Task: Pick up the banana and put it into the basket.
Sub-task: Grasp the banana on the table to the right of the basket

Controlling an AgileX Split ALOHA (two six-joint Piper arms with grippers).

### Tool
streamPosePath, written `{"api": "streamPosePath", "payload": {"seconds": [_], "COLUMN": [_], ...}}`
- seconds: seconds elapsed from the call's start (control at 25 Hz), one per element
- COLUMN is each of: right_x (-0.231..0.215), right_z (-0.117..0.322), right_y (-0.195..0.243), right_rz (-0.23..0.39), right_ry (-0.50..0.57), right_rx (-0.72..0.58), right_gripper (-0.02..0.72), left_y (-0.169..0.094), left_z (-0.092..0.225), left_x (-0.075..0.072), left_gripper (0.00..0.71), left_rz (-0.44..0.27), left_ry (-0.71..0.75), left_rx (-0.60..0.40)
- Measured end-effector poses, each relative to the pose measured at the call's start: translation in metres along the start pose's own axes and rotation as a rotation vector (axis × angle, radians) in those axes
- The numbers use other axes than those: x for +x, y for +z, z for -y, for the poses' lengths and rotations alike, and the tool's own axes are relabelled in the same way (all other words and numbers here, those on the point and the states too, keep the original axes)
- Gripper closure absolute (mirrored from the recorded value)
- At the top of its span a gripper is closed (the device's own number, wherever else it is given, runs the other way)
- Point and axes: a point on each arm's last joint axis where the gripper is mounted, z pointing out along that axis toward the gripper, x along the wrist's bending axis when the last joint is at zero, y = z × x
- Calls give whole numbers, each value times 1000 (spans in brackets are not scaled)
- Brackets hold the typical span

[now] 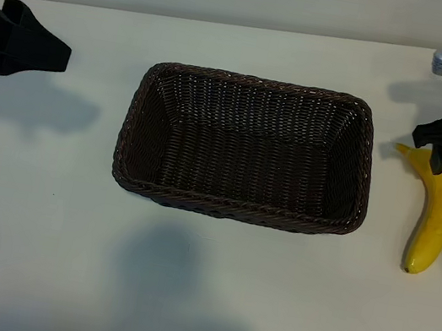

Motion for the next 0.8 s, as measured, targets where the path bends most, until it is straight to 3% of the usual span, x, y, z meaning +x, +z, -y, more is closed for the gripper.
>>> {"api": "streamPosePath", "payload": {"seconds": [0.8], "right_x": [-1], "right_z": [6], "right_y": [2], "right_rz": [-49], "right_ry": [-3], "right_rx": [67], "right_gripper": [91], "left_y": [0], "left_z": [0], "left_x": [0], "left_gripper": [99], "left_rz": [-1], "left_ry": [-3], "left_rx": [-3]}}
